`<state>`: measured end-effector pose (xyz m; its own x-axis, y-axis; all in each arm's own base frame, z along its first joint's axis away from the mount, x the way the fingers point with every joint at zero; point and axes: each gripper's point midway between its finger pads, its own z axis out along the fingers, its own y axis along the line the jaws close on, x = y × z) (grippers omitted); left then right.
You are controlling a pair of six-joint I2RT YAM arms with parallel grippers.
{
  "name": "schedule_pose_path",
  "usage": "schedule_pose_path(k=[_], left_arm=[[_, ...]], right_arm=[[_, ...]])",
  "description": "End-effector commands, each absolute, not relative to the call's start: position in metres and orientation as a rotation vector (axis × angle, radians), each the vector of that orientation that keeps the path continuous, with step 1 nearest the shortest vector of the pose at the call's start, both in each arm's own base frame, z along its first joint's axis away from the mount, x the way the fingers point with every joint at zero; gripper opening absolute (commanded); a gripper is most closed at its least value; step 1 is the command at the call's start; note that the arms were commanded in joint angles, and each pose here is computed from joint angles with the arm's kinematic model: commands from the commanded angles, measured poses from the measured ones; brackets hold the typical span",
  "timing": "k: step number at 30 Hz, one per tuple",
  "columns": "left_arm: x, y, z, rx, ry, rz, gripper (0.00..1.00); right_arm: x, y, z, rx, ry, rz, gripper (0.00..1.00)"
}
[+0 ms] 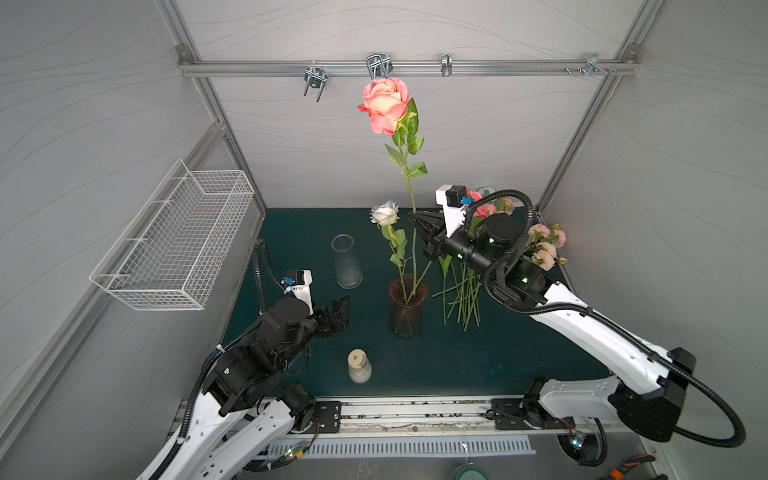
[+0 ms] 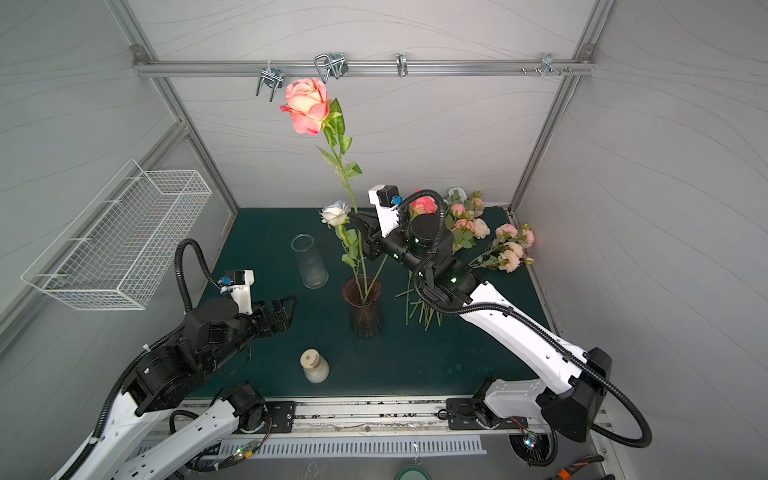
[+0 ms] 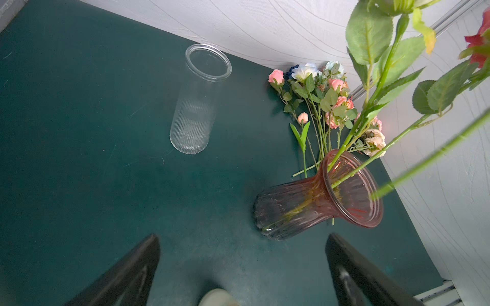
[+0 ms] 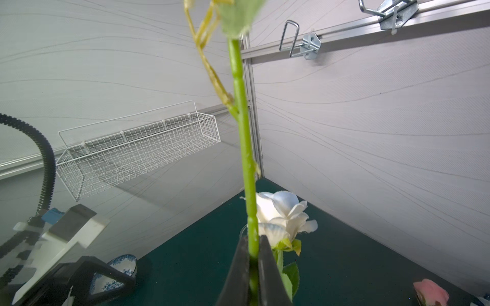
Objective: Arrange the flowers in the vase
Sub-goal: 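Lower the pink rose stem into the red vase and release it, then move the right gripper to the pile and grasp the pink tulip stem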
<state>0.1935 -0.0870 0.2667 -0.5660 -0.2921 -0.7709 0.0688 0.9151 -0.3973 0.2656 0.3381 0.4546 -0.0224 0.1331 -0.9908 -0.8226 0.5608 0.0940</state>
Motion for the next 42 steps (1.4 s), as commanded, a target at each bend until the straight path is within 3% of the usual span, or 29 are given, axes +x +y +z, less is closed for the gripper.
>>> schedule_pose_path(k=[1, 7, 12, 16, 30, 42], left_arm=[[0.196, -0.086, 0.291, -0.179, 2.058, -0.509, 0.99], [0.197, -0.089, 0.290, -0.173, 2.068, -0.514, 0.99], [0.198, -0.095, 0.289, -0.155, 2.073, -0.539, 0.99], [0.199, -0.099, 0.291, -0.144, 2.078, -0.553, 0.99], [0.201, -0.118, 0.291, -0.099, 2.099, -0.635, 0.99], [0.207, -0.147, 0.269, -0.032, 2.213, -0.702, 0.96]], right_arm=[[0.268, 0.346, 0.454, -0.633, 1.317, 0.859, 0.00], [0.265, 0.352, 0.421, -0.659, 1.369, 0.890, 0.02], [0.249, 0.352, 0.395, -0.702, 1.439, 0.888, 0.42], [0.235, 0.338, 0.391, -0.678, 1.462, 0.904, 0.55], [0.188, 0.250, 0.367, -0.546, 1.550, 0.890, 0.63], [0.221, 0.181, 0.251, -0.169, 1.951, 0.577, 0.63]])
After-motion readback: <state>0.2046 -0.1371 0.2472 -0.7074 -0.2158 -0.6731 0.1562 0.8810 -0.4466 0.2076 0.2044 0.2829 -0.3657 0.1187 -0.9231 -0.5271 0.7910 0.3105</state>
